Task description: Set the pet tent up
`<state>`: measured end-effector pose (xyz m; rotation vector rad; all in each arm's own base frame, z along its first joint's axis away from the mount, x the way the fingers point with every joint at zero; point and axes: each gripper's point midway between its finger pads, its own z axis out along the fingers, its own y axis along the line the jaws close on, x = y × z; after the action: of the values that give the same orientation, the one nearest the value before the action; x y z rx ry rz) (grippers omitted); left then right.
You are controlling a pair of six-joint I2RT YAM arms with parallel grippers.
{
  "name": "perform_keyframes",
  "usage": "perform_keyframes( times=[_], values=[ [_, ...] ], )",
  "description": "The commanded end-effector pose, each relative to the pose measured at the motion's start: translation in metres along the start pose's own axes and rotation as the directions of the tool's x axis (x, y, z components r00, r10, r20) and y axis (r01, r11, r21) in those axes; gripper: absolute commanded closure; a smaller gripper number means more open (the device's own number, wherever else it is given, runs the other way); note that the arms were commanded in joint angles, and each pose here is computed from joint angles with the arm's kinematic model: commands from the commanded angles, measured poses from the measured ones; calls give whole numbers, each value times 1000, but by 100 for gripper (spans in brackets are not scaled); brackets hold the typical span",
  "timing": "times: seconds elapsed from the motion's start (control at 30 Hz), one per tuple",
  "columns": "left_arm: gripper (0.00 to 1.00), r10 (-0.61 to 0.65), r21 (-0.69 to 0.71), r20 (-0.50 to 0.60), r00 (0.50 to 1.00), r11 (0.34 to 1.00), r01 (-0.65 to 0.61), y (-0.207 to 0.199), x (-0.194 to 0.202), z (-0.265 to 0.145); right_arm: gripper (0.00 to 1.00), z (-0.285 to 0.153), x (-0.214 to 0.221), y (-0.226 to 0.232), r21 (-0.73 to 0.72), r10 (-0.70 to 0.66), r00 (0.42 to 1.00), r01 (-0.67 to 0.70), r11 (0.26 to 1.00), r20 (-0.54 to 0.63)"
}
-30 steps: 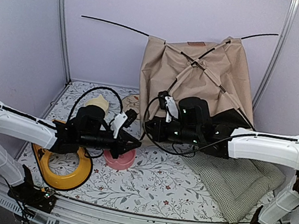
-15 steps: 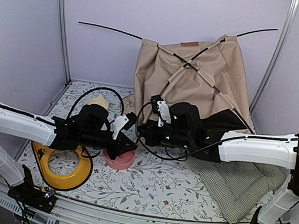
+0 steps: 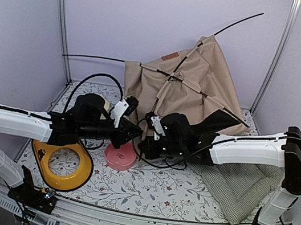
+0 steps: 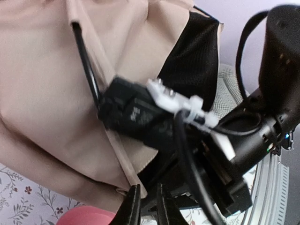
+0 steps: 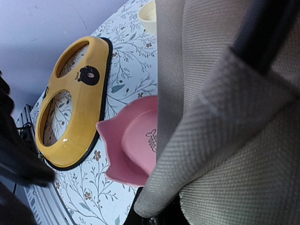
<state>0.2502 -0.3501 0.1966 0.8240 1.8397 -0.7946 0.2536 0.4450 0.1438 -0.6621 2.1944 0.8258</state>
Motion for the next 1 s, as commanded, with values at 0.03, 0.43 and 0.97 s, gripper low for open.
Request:
perform_keyframes(
  times=[0.03,0.43,0.97],
  values=[
    [84,8,-83,96,995,997,0,15,-28,-9,100,-4,-5,4,-48,19,1000,-19,999,0],
    [63,-116,-179,124,986,974,137,37,-54,-12,52,-25,-28,16,-78,7,999,-4,997,46],
    [58,-204,-198,-120,972,964,178,48,-20,42,11,-114,-80,-63,76,80,985,-93,993,156]
  ],
)
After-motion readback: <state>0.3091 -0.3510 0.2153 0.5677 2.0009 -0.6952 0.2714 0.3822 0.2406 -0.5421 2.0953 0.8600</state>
